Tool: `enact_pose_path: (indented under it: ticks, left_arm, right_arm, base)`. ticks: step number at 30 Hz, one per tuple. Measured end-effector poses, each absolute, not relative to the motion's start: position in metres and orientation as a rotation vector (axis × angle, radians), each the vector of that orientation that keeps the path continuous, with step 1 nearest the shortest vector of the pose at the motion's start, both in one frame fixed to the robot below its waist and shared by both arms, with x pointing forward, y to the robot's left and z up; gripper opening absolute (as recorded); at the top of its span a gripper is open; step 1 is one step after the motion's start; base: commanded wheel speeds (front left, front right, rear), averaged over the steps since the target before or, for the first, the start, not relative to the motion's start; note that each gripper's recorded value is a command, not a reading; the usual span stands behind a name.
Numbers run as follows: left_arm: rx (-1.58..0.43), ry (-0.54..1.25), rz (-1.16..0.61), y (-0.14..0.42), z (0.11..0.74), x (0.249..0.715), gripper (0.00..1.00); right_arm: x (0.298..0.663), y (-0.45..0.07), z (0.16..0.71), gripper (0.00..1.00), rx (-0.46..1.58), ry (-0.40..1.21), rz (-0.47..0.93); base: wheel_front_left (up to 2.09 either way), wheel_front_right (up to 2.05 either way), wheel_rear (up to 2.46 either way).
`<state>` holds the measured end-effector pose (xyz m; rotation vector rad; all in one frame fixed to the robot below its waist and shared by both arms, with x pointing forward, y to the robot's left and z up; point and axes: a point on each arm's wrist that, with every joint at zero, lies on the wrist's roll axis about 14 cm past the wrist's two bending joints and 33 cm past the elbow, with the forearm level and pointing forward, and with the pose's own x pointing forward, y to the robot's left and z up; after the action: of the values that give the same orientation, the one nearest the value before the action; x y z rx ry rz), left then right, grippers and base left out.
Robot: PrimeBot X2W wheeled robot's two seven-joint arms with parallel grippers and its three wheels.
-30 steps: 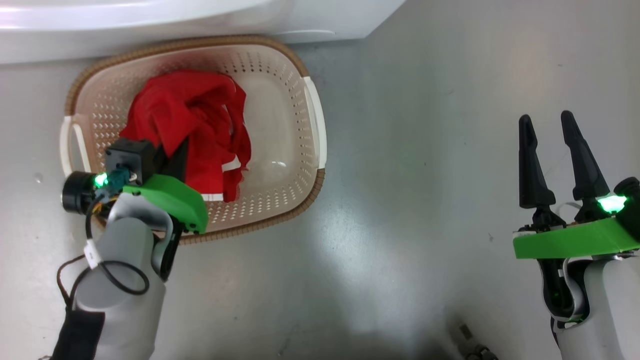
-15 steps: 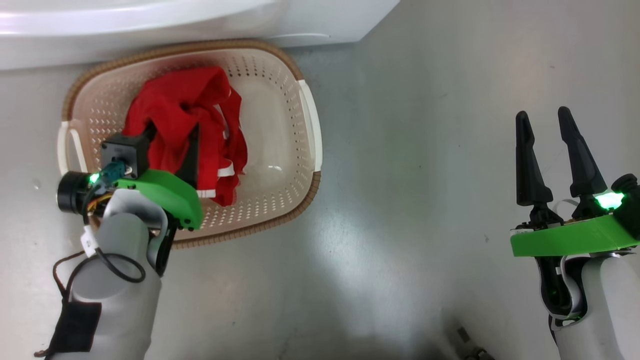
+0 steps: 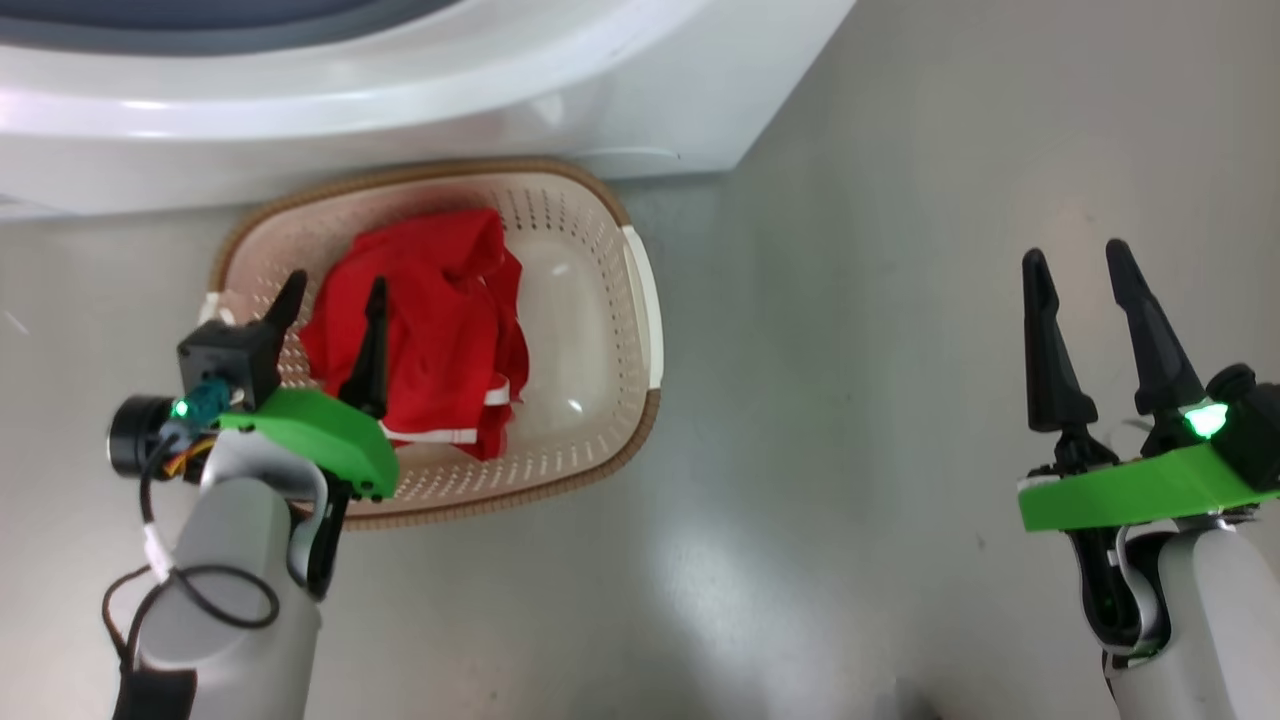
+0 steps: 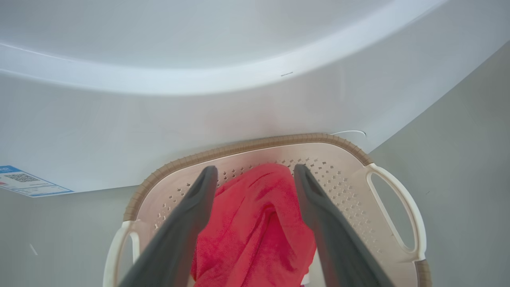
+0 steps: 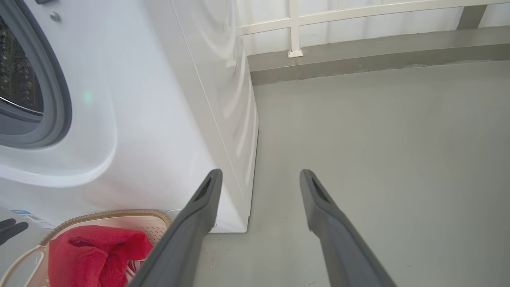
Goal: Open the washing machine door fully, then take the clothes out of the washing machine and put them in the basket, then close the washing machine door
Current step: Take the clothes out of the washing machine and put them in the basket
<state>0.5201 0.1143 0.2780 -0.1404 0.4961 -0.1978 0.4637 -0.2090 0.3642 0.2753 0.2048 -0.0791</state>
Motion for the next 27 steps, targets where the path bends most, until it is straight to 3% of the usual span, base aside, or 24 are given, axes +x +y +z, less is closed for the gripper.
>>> enact_pose_path:
  ticks: [27]
  left_arm:
    - [-0.148, 0.102, -0.062, 0.172, 0.438, 0.460, 1.00]
  right_arm:
    - [0.414, -0.203, 0.436, 1.00, 0.274, 0.095, -0.031]
  base:
    - [0.00, 0.00, 0.00]
